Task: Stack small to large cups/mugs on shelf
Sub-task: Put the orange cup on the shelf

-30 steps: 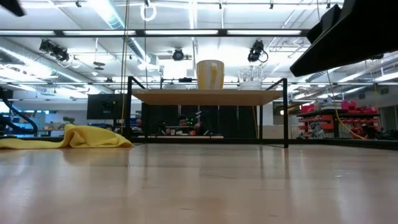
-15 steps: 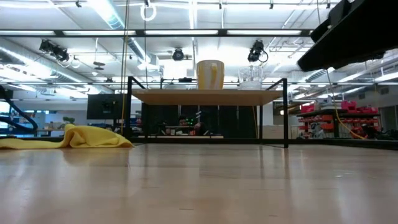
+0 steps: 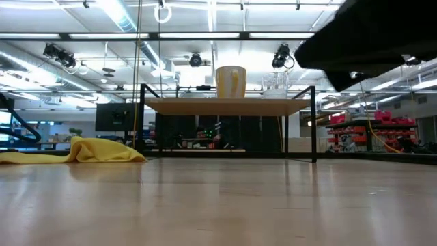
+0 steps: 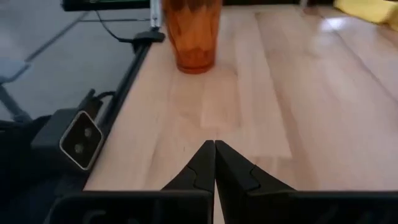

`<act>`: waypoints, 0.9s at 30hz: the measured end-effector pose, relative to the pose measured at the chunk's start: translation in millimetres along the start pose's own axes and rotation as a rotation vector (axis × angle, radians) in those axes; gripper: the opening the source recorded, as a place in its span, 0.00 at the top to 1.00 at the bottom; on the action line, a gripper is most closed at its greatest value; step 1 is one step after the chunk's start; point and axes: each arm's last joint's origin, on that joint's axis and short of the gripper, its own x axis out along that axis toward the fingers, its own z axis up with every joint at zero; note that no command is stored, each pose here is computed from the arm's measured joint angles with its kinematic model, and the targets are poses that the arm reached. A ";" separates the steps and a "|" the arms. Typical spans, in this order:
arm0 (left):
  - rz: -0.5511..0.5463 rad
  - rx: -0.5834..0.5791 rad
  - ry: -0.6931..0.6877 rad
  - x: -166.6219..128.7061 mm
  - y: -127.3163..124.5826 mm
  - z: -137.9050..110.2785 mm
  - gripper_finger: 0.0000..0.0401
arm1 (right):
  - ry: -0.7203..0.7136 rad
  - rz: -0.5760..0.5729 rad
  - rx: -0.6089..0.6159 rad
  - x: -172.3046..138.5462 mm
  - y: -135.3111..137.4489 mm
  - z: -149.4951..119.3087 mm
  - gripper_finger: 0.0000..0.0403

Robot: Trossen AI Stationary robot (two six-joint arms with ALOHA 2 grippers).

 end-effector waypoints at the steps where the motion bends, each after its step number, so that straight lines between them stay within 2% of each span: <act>1: -0.011 0.008 -0.001 1.2 -1.9 -1.1 0.86 | -0.003 0.027 -0.003 3.7 -1.9 0.2 0.96; 8: -0.093 0.049 -0.027 16.1 -20.9 9.6 0.88 | 0.003 0.121 -0.031 26.9 -15.3 7.2 0.96; 12: -0.123 0.076 -0.012 24.9 -30.2 18.0 0.87 | 0.003 0.240 -0.064 50.0 -15.7 19.6 0.96; 19: -0.174 0.108 -0.015 27.0 -38.0 20.9 0.87 | -0.020 0.382 -0.115 96.7 -16.7 35.2 0.99; 27: -0.185 0.120 -0.023 26.8 -39.4 21.1 0.89 | -0.059 0.427 -0.118 132.8 -13.1 45.3 0.98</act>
